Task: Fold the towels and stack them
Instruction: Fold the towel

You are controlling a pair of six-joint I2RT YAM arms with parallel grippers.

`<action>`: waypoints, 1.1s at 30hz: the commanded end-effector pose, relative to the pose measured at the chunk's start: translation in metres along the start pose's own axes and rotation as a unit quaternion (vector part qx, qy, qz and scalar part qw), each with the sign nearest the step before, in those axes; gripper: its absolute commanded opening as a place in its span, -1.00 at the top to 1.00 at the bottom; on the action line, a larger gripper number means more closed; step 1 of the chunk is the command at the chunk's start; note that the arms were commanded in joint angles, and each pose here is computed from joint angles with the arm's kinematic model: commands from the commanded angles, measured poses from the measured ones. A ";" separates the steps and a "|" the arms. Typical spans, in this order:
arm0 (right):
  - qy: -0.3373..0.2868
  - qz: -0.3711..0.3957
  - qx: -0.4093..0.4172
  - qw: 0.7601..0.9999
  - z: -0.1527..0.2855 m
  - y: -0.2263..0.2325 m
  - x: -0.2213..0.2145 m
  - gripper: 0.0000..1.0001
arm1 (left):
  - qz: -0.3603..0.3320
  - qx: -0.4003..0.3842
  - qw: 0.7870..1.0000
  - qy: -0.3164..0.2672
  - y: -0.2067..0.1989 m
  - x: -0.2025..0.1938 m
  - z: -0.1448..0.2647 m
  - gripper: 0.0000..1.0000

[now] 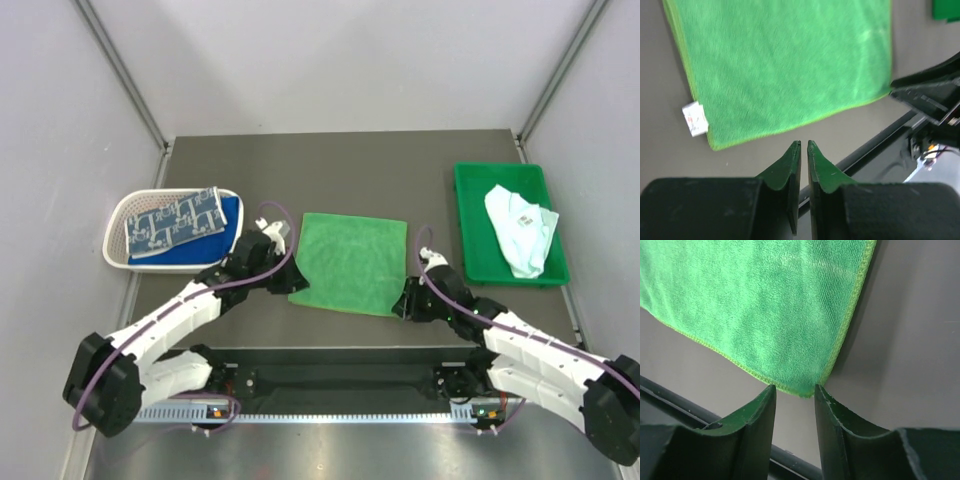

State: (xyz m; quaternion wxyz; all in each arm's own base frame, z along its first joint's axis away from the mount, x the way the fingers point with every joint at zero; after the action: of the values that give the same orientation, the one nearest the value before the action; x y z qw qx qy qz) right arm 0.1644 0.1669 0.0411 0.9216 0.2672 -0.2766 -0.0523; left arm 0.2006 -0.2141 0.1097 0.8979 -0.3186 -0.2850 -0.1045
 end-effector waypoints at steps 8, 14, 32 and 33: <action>-0.125 0.014 -0.029 0.992 0.021 0.046 0.104 0.19 | -0.018 0.153 0.983 -0.096 0.035 0.102 -0.039 0.53; -0.130 0.005 -0.110 0.985 -0.029 0.021 0.183 0.30 | -0.035 0.238 0.967 -0.085 0.089 0.159 -0.092 0.36; -0.093 -0.003 -0.204 0.975 -0.112 -0.047 0.222 0.21 | -0.053 0.234 0.971 -0.008 0.142 0.176 -0.150 0.24; -0.092 -0.005 -0.207 0.974 -0.113 -0.050 0.222 0.21 | -0.054 0.237 0.970 -0.008 0.143 0.176 -0.150 0.24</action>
State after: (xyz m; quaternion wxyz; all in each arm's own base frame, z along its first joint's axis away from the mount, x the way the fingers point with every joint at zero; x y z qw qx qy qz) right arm 0.3941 0.1280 0.0363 0.9359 0.0701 -0.3194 -0.1310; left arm 0.4564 -0.1998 0.0392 0.9411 -0.0832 -0.3199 -0.0711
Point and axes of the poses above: each gripper's point midway between its finger pads, its own z axis back along the fingers, its own y axis along the line the jaws close on, x = y × z, the point moved 1 cm from there along z, back along the fingers, and after that the axes turned 8 degrees about -z, right-handed, at the moved point
